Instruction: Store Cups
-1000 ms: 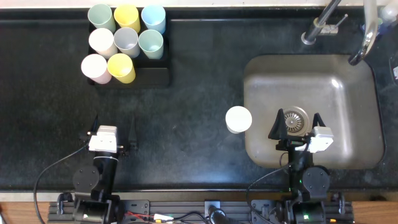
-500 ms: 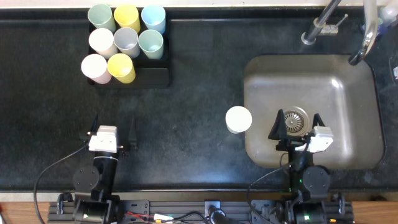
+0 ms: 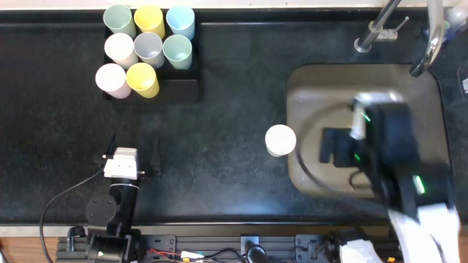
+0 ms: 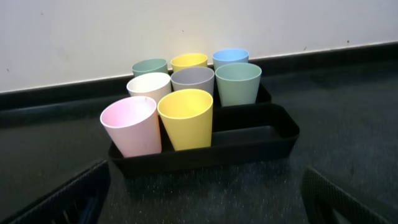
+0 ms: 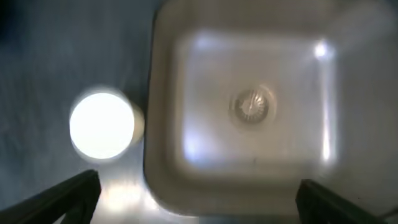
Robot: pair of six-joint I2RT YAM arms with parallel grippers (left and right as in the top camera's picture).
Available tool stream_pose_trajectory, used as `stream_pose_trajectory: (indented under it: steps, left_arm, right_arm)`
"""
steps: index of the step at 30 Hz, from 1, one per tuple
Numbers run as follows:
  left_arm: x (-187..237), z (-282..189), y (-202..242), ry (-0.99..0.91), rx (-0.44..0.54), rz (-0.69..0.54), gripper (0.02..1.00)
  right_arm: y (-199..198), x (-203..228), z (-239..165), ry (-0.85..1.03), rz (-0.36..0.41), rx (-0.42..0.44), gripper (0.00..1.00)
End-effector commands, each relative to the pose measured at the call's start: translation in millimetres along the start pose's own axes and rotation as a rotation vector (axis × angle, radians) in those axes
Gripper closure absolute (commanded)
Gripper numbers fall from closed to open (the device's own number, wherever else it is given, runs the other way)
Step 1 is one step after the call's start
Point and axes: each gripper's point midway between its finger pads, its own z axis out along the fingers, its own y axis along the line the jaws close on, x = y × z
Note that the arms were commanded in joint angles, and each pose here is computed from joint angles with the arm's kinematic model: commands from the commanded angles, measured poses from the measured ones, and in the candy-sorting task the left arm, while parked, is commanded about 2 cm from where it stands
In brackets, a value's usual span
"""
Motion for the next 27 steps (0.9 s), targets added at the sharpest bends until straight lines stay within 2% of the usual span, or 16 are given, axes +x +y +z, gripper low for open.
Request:
stream_pose_trajectory:
  steps: [1,5,9,15,27]
  left_arm:
    - [0.0,-0.3,-0.2,-0.003,0.004,-0.019,0.02]
    - [0.0,-0.3,-0.2,-0.003,0.004,-0.019,0.023]
    - [0.0,-0.3,-0.3,-0.003,0.004,-0.019,0.02]
    - [0.0,-0.3,-0.3,-0.003,0.004,-0.019,0.02]
    - [0.0,-0.3,-0.2,-0.003,0.004,-0.019,0.02]
  right_arm:
    - [32.5,3.6,31.0,0.23,-0.242,-0.03,0.003]
    - [49.0,3.0,69.1,0.339,-0.355,-0.061,0.007]
    - [67.3,5.5,96.6,0.404,-0.467,-0.162,0.016]
    - [72.3,9.8,130.4,0.483,-0.481,-0.168,0.02]
    - [72.3,14.0,152.6,0.532,-0.499,-0.168,0.051]
